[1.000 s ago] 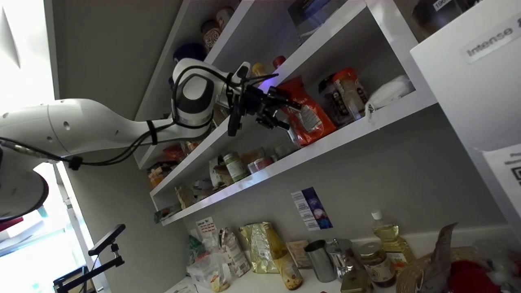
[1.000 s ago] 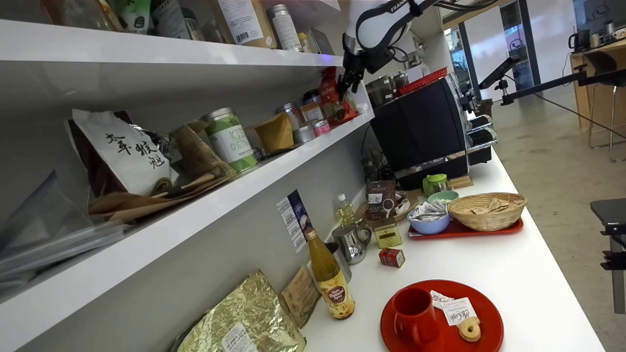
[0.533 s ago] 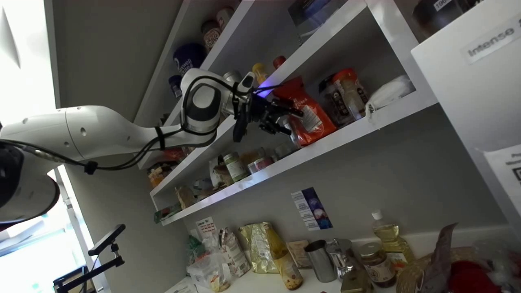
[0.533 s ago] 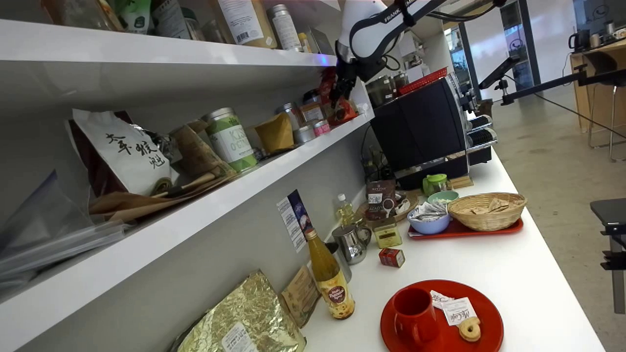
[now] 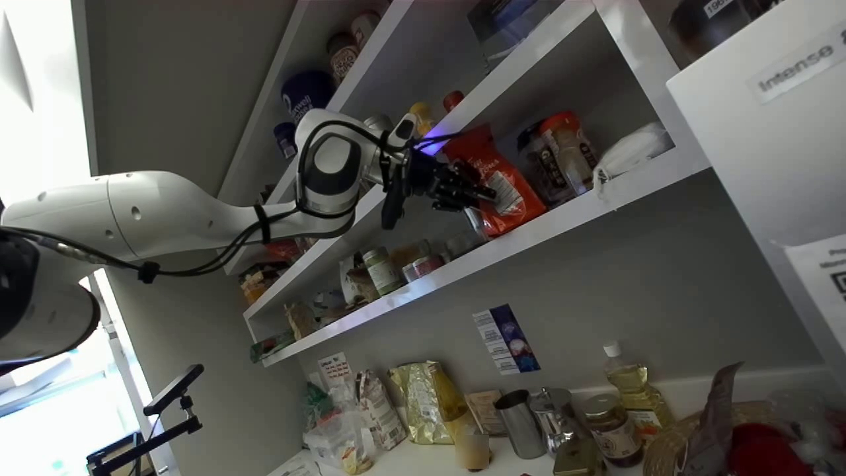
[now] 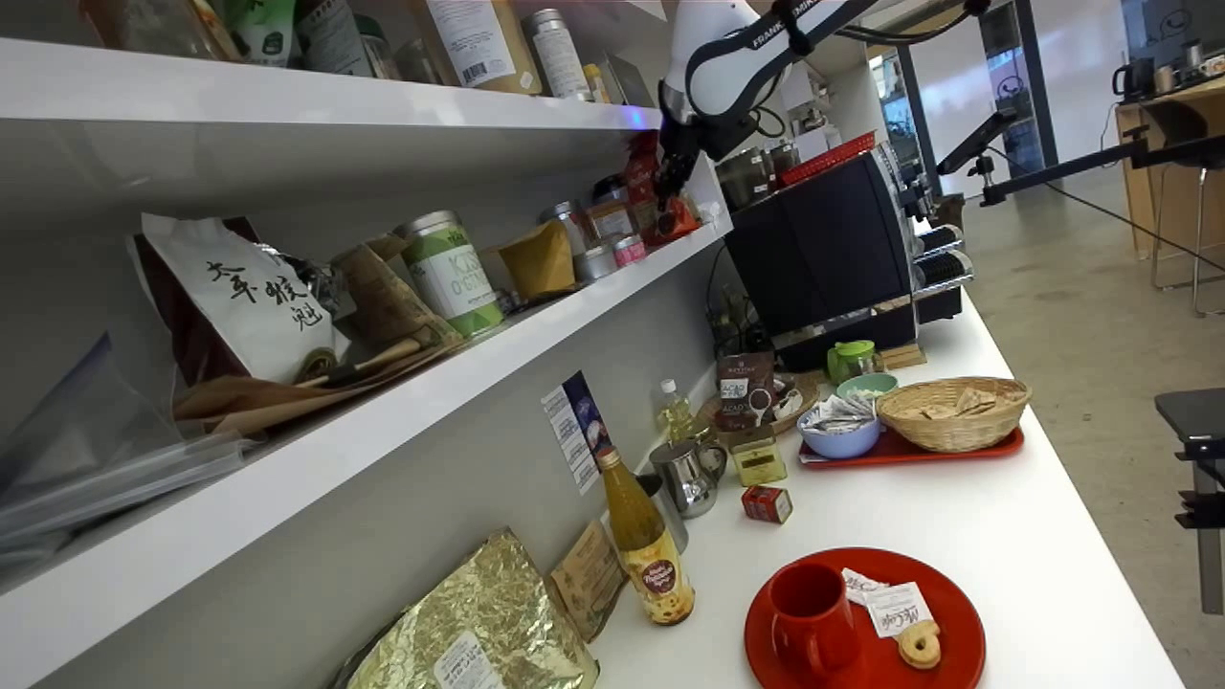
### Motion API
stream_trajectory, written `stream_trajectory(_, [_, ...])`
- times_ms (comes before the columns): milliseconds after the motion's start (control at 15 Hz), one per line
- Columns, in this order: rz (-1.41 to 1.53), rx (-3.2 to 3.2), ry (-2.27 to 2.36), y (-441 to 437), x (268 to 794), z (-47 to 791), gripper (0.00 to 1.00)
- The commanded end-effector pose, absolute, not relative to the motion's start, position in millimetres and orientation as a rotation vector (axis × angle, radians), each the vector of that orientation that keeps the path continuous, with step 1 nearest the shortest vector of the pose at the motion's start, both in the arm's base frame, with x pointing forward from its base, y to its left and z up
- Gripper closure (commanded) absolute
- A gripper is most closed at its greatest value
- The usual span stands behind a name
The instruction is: Remove the orange packet from the bottom shelf and place it on the counter.
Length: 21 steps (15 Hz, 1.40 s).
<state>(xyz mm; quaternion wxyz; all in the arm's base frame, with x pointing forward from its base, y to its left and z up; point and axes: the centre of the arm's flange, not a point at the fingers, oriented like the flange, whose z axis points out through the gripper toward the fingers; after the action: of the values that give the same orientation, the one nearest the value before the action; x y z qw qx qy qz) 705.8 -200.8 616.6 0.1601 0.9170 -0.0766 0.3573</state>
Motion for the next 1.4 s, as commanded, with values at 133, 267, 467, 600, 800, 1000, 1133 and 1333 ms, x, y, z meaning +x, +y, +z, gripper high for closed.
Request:
stream_trajectory(133, [1.032, 2.582, -0.24, -203, 701, 627, 1.0])
stream_trajectory(267, [1.018, 2.571, -0.236, -200, 693, 629, 1.0])
stream_trajectory(467, [1.013, 2.554, -0.244, -188, 674, 637, 0.99])
stream_trajectory(600, [1.026, 2.537, -0.265, -171, 650, 642, 0.99])
stream_trajectory(800, [1.024, 2.546, -0.277, -135, 615, 640, 0.99])
stream_trajectory(1000, [0.98, 2.617, -0.298, -96, 593, 626, 0.99])
stream_trajectory(1133, [0.932, 2.67, -0.307, -67, 576, 613, 0.99])
stream_trajectory(1333, [0.851, 2.753, -0.297, -20, 547, 584, 0.99])
